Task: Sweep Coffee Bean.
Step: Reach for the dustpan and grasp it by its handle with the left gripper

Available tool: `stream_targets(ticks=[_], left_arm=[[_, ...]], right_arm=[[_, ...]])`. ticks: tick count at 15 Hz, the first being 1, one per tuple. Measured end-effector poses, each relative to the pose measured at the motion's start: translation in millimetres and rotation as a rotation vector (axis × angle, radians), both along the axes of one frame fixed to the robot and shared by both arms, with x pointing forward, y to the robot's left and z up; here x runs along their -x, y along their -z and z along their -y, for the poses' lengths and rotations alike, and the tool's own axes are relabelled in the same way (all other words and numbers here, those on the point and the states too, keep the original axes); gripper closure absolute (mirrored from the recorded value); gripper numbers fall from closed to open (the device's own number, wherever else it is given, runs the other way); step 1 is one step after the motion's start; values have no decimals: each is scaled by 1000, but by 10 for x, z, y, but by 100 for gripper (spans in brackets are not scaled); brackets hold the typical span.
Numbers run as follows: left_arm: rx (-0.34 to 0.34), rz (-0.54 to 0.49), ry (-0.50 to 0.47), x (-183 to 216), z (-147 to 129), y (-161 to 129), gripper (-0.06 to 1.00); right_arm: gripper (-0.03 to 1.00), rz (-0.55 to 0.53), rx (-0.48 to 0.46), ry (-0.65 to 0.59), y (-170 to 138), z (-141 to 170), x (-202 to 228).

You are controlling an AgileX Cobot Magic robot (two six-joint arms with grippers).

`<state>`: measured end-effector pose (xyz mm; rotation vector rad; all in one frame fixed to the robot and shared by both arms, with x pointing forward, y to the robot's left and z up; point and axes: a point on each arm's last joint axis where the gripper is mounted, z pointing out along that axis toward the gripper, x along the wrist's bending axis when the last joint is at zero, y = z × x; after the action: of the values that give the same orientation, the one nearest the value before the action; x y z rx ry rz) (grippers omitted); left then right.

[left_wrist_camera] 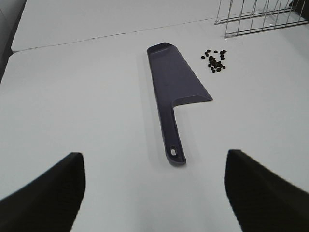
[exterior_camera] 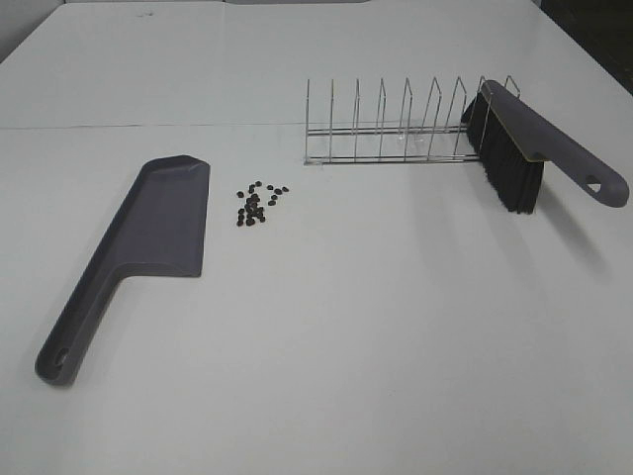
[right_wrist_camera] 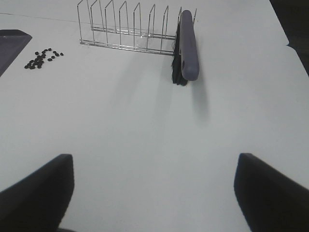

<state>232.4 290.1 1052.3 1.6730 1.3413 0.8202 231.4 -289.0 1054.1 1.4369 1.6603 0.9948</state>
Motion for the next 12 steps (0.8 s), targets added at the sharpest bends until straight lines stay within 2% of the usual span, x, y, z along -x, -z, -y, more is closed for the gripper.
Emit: stream_targets(ticks=[12], left_arm=[[0, 0, 0, 0, 0, 0, 22]], right_arm=[[21, 0, 0, 0, 0, 0, 0]])
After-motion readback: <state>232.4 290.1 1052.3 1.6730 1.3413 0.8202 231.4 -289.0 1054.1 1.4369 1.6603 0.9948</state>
